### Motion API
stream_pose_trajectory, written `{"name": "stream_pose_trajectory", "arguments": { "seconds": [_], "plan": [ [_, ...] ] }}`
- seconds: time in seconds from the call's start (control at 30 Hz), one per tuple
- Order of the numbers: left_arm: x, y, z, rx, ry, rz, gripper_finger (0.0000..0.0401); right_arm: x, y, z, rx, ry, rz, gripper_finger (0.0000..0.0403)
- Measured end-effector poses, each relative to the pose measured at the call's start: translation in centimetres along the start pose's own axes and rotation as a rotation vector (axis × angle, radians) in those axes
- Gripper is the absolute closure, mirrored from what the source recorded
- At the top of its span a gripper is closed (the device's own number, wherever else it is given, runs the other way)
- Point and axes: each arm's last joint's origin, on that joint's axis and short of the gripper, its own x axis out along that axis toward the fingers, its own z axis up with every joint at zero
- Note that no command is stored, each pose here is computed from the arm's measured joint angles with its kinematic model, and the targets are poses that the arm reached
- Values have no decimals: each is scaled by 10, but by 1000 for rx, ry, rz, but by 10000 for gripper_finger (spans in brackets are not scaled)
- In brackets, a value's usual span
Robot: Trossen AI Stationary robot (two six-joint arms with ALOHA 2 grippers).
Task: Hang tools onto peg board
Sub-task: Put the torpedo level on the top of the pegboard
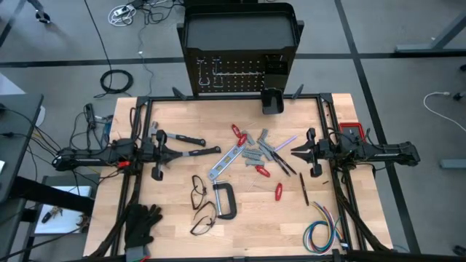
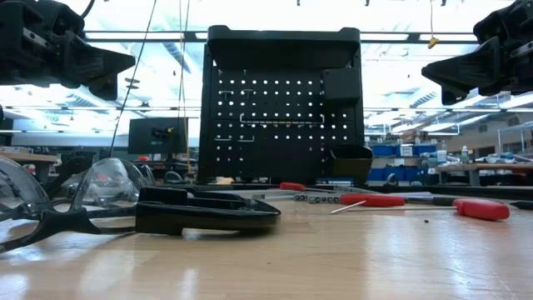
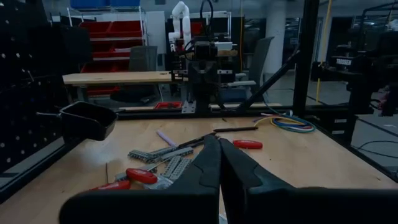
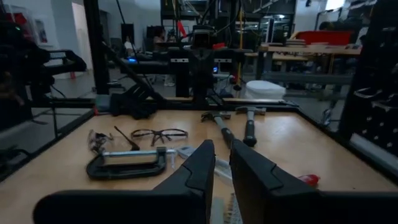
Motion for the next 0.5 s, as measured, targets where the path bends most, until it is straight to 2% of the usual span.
{"name": "stream_pose_trajectory", "arguments": {
  "seconds": [0.07,0.23,0.5],
  "plan": [
    [0,0,2,-39,-17,0,396,0,0,1,-21,-9,-11,341],
    [0,1,9,-280,-95,2,396,0,0,7,-21,-75,-13,339],
    [-1,1,13,-331,-137,-7,396,-6,-2,35,138,-370,-30,341]
  ]
}}
